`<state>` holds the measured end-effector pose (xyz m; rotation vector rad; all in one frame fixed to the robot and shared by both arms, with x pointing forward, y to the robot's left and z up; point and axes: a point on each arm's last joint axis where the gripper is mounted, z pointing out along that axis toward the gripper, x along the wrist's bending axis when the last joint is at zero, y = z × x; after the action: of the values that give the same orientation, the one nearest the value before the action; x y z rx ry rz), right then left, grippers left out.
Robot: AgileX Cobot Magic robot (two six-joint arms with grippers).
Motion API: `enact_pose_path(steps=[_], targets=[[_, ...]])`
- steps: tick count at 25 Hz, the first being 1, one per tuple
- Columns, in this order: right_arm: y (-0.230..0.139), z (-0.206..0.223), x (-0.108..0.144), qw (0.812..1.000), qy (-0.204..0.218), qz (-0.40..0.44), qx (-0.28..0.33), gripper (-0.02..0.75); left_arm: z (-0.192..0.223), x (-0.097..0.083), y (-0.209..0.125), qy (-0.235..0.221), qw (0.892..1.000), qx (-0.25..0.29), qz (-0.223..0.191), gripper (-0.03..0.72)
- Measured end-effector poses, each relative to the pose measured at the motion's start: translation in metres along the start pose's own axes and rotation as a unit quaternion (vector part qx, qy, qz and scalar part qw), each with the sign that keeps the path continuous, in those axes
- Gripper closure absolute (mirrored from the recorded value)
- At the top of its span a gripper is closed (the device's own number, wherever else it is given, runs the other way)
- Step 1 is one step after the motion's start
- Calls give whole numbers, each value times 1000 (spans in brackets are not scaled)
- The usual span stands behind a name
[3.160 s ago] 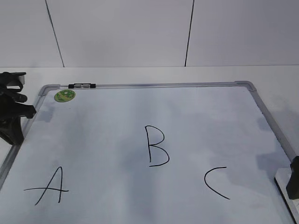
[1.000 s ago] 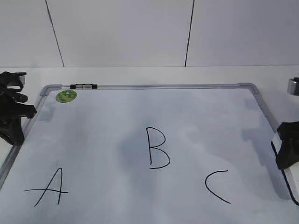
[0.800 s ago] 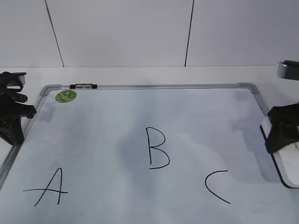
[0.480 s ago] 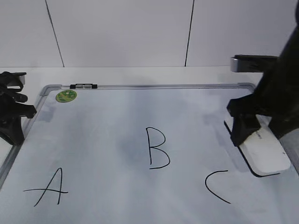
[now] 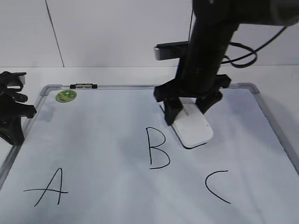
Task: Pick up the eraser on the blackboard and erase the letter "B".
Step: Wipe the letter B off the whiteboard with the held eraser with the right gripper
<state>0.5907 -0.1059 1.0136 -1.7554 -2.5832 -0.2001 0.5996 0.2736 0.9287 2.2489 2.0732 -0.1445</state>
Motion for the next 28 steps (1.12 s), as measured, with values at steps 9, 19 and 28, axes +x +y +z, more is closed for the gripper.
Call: enact_pose_path(steps=[9, 19, 28], targets=[[16, 61, 63, 997, 6, -65, 47, 207, 0, 0, -1, -1, 1000, 4, 0, 655], [13, 84, 81, 993, -13, -89, 79, 208, 1, 0, -1, 2, 1000, 9, 2, 655], [11, 86, 88, 991, -14, -102, 82, 209, 1, 1, -2, 3, 1000, 13, 3, 655]])
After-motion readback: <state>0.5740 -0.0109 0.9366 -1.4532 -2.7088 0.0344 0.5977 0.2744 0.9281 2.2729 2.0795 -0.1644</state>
